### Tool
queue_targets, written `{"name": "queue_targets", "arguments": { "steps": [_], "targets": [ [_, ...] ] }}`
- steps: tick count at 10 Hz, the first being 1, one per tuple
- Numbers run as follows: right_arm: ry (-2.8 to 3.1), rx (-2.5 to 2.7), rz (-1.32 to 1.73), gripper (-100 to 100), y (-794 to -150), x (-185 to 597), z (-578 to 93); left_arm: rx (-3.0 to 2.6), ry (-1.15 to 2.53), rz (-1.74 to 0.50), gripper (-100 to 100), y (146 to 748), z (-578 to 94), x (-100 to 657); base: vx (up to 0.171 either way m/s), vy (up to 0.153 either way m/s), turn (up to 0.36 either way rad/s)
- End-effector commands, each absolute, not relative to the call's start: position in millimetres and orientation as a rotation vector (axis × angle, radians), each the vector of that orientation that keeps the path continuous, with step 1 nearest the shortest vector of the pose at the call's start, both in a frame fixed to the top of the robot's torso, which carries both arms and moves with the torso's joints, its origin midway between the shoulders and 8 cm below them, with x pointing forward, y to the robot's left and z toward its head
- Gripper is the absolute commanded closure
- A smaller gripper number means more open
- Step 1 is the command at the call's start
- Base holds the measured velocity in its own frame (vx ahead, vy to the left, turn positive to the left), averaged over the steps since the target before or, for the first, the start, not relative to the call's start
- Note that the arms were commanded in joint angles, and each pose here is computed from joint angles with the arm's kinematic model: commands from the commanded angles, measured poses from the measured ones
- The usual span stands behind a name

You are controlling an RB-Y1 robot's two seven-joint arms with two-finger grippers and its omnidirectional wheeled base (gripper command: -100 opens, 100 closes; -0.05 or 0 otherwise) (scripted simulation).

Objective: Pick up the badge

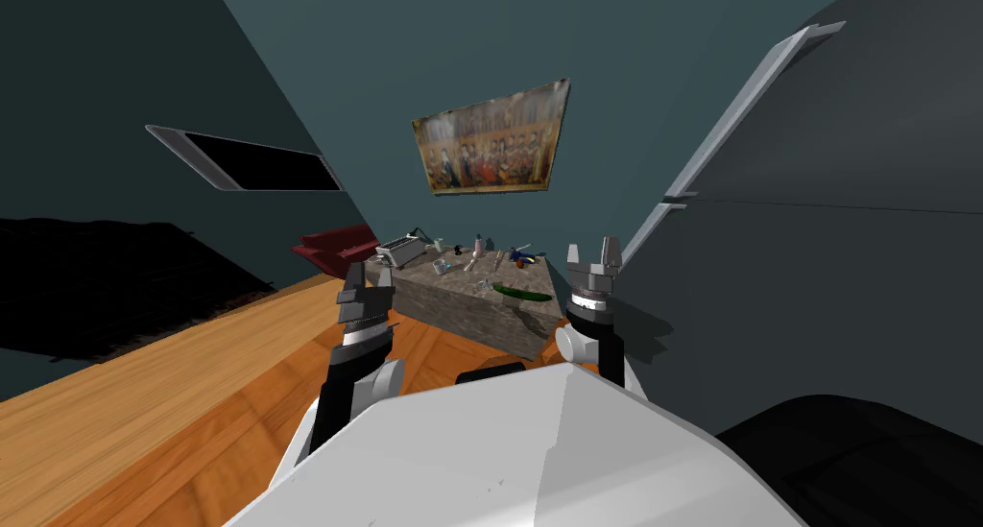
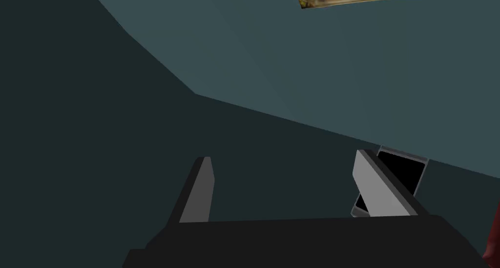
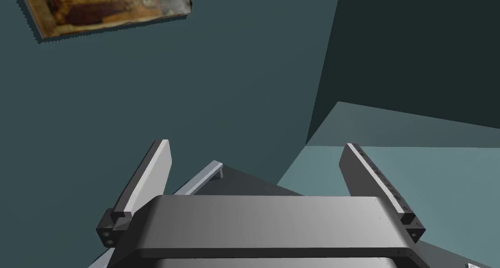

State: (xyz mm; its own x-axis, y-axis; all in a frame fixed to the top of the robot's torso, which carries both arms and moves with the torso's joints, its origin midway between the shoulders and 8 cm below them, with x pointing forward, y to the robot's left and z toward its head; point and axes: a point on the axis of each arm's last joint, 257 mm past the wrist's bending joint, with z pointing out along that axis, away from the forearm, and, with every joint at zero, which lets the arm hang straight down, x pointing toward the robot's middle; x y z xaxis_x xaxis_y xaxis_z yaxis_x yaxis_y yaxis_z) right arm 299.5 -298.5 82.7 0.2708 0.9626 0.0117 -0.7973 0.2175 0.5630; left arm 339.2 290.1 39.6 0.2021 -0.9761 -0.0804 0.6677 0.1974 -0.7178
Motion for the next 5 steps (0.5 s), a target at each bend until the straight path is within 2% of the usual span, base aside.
{"name": "queue_targets", "arguments": {
  "steps": [1,5],
  "targets": [
    [0.377,0.518,1.259,0,-298.5,299.5,82.7,-0.625,0.641,-1.277,-100,285.2,36.6,352.3,-0.015,-0.031,-0.036],
    [0.377,0.519,1.259,0,-298.4,299.5,82.7,-0.665,0.700,-1.322,-100,275.5,28.1,383.2,-0.032,-0.063,-0.031]
  ]
}}
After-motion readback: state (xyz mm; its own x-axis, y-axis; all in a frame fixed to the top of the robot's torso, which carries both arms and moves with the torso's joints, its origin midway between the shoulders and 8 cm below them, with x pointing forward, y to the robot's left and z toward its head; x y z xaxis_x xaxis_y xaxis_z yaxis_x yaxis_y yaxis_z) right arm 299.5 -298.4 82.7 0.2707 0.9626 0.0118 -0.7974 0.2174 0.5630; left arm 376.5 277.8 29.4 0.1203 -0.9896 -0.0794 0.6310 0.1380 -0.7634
